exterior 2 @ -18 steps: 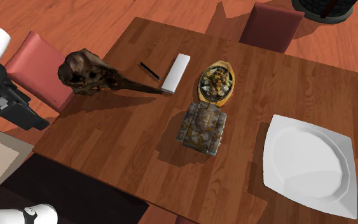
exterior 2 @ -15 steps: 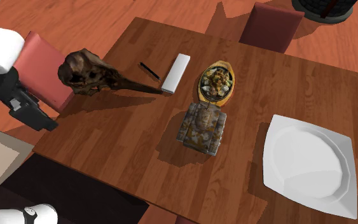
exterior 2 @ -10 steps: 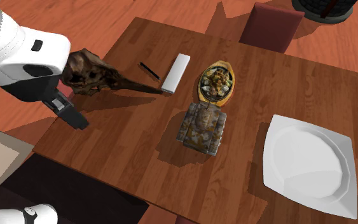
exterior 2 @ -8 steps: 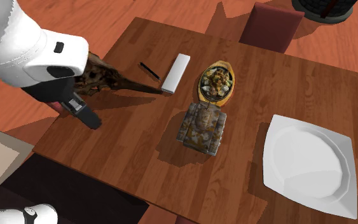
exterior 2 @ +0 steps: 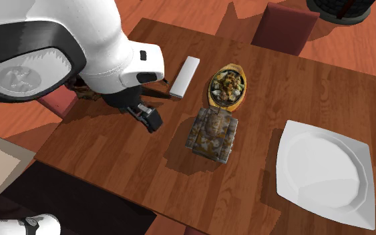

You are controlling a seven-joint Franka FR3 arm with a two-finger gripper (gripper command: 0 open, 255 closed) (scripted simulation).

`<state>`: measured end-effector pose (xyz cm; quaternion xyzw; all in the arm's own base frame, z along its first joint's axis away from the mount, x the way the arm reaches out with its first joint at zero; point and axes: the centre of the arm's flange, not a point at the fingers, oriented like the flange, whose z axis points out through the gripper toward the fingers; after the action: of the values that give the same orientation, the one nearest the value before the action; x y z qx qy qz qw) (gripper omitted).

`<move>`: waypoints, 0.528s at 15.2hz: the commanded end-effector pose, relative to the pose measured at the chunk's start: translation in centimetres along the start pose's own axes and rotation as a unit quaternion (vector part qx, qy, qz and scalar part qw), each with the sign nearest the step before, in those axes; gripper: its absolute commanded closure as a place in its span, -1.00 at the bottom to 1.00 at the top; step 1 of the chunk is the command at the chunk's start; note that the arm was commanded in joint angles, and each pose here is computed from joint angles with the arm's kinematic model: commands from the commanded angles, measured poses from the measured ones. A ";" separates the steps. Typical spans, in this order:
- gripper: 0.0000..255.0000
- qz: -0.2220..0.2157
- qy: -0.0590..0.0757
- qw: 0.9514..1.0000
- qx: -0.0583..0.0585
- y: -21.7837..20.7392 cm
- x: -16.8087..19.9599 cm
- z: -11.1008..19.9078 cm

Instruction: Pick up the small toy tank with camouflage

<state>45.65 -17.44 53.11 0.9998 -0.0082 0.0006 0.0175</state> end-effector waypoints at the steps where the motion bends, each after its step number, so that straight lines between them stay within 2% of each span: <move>1: -1.00 -0.010 -0.001 1.000 0.000 1.7 2.0 1.1; 8: -1.00 -0.041 -0.004 0.999 0.001 7.3 8.8 4.2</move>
<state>53.20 -24.25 49.81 0.9995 0.0273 -0.0036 0.0167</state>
